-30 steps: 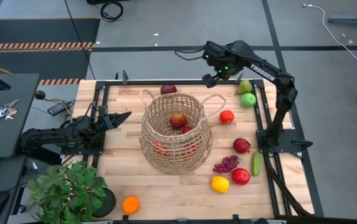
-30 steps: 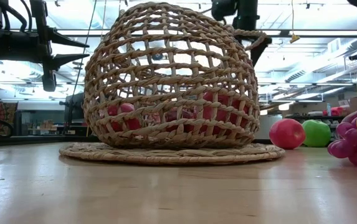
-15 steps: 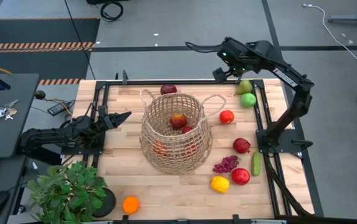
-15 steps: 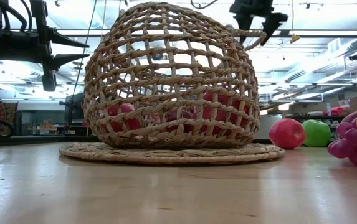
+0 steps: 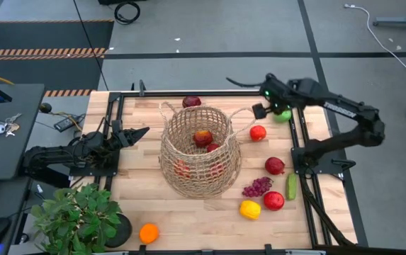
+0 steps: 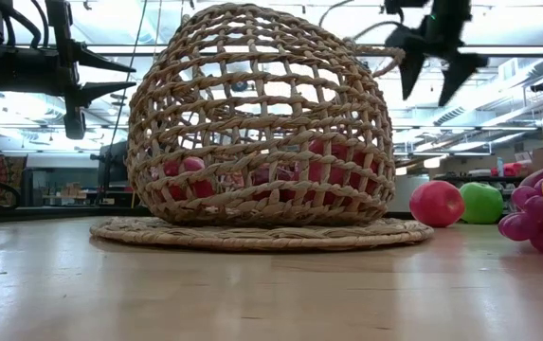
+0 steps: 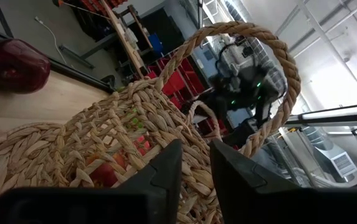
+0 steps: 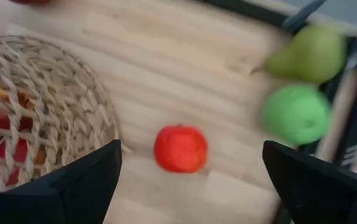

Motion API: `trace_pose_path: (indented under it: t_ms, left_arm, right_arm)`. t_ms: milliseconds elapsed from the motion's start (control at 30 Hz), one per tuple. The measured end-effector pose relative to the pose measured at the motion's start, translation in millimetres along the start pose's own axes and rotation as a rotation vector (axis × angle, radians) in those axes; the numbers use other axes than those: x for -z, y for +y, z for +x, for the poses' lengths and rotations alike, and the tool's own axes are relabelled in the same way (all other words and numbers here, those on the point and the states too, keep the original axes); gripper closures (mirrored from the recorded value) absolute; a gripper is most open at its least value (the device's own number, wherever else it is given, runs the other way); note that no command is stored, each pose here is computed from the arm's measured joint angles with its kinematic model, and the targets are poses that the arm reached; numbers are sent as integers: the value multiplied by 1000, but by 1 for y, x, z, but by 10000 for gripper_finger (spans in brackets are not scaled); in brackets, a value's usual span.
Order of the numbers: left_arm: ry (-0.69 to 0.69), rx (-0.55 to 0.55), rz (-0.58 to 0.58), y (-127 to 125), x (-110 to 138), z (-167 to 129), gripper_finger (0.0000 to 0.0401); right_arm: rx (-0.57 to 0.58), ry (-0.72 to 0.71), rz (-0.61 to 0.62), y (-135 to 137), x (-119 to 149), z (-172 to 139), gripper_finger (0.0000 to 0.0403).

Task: Build produce basket
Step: Put the red apple into the basket

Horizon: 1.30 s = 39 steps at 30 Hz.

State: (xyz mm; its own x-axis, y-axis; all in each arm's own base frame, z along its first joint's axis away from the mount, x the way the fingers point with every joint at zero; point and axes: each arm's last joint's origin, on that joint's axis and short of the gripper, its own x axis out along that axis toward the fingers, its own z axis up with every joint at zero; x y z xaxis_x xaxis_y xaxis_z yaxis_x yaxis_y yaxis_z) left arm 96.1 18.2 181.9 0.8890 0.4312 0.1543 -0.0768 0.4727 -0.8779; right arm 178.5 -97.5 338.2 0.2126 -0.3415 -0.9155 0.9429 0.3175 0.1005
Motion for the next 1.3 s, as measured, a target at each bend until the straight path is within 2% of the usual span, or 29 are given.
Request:
trace_pose_path:
  t_ms: [167, 367, 633, 900, 1133, 1300]
  left_arm:
    - [0, 0, 0, 0, 0, 0, 316]
    - [0, 0, 0, 0, 0, 0, 310]
    - [0, 0, 0, 0, 0, 0, 314]
    - [0, 0, 0, 0, 0, 0, 311]
    - [0, 0, 0, 0, 0, 0, 316]
    - [0, 0, 0, 0, 0, 0, 313]
  right_arm:
    - [-65, 30, 67, -12, 27, 24, 11]
    - [-82, 85, 72, -23, 48, 43, 11]
    - [-173, 2, 87, -29, 54, 45, 11]
    - [-233, -16, -34, -22, 65, 66, 11]
    - [-272, 17, 33, -22, 85, 100, 11]
    - [-246, 10, 51, -23, 90, 106, 11]
